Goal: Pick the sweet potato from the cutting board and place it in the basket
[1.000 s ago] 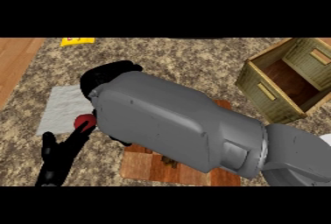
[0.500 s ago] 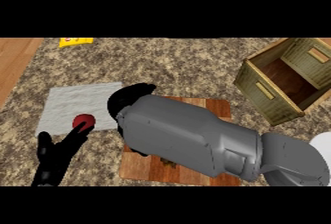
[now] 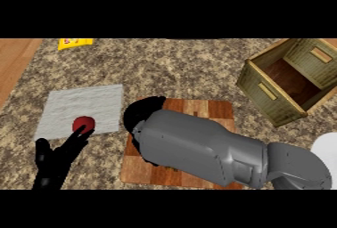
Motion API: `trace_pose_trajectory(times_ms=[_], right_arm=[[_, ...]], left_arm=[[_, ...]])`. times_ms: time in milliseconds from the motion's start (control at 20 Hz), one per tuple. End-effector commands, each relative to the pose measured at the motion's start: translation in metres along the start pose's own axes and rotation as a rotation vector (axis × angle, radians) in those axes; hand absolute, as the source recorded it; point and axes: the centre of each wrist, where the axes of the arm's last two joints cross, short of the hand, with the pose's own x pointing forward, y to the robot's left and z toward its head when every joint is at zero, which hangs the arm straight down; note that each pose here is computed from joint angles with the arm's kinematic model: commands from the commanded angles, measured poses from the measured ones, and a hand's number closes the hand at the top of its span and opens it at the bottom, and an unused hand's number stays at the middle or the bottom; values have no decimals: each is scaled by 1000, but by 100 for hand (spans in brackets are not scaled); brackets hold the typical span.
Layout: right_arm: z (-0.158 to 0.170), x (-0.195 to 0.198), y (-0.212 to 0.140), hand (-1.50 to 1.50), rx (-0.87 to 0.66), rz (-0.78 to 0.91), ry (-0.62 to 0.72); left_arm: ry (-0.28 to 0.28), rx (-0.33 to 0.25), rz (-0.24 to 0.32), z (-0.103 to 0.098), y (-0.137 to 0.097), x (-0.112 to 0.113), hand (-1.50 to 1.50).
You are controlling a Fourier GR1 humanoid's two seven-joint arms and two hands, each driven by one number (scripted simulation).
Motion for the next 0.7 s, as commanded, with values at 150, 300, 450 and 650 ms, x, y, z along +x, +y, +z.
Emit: trace_pose_trajectory(times_ms=[150, 300, 450, 650], right_arm=[[-4, -4, 23, -150, -12, 3, 133], [-7, 7, 35, -150, -34, 8, 135], [-7, 7, 39, -150, -23, -23, 120], [-27, -2, 50, -150, -14, -15, 137]], left_arm=[[93, 37, 9, 1, 10, -17, 0], [87, 28, -3, -1, -7, -13, 0], [90, 32, -13, -14, -6, -9, 0], [84, 33, -18, -8, -2, -1, 0]])
